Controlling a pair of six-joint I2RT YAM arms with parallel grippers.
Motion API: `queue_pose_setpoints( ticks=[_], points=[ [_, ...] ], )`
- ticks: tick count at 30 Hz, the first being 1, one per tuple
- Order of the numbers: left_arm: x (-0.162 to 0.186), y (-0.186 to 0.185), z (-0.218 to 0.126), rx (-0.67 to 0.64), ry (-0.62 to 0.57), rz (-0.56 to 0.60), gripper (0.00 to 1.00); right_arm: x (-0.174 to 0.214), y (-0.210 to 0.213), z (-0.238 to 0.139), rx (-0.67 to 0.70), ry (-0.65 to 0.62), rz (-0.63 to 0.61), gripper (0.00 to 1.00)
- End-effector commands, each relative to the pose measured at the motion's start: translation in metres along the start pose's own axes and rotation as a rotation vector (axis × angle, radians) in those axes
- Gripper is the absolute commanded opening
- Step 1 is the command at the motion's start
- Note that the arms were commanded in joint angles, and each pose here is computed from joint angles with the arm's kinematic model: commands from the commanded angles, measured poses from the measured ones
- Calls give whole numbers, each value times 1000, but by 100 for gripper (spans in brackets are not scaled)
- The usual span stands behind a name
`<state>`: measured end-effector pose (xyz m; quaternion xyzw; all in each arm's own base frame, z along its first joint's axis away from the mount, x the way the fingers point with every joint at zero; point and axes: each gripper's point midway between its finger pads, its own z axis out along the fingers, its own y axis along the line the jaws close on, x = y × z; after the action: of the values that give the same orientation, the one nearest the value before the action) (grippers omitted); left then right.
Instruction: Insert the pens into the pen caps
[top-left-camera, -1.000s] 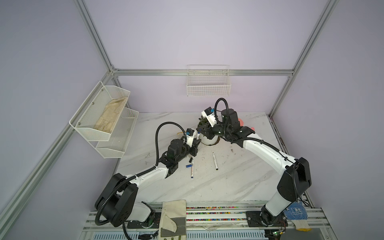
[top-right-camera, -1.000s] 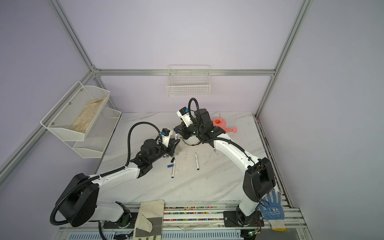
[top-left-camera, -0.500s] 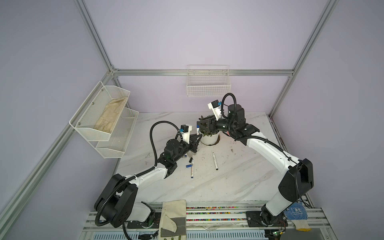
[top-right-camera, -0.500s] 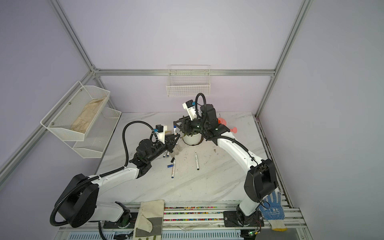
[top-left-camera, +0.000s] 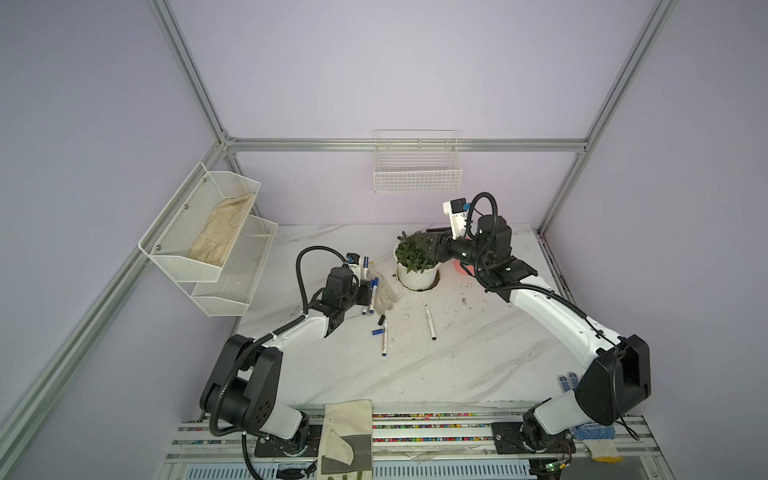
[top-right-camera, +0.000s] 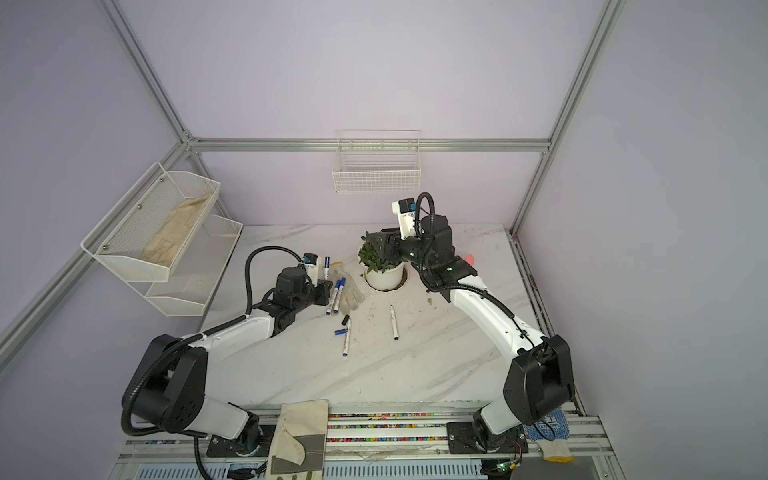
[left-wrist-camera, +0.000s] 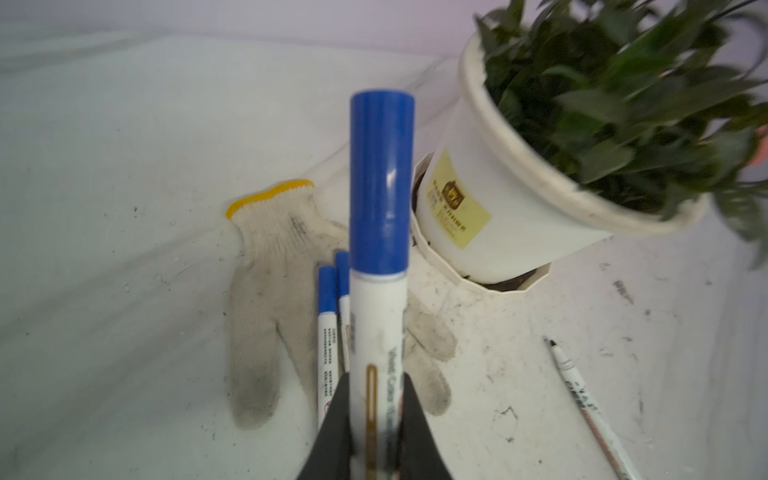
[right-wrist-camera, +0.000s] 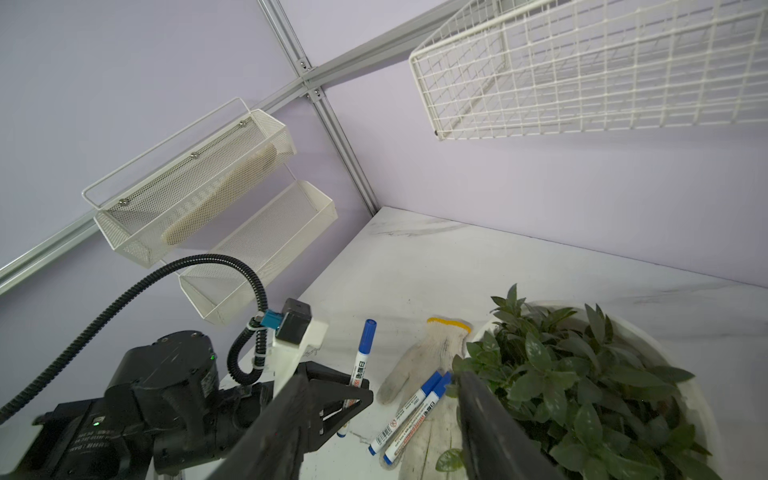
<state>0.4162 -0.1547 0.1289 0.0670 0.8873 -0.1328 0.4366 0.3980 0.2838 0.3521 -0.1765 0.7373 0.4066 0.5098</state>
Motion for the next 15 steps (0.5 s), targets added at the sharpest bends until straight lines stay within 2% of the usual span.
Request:
queue_pose_setpoints(
  ticks=[1, 11, 15],
  points=[
    [-18, 19, 6, -74, 67, 66, 0, 1, -6, 0, 33, -4, 14, 58],
    [-11, 34, 46, -93, 168, 67, 0, 11, -16, -3, 85, 22, 16, 58],
    [-10, 38, 56, -104, 185, 58, 7, 12, -18, -5, 100, 27, 5, 57]
  ],
)
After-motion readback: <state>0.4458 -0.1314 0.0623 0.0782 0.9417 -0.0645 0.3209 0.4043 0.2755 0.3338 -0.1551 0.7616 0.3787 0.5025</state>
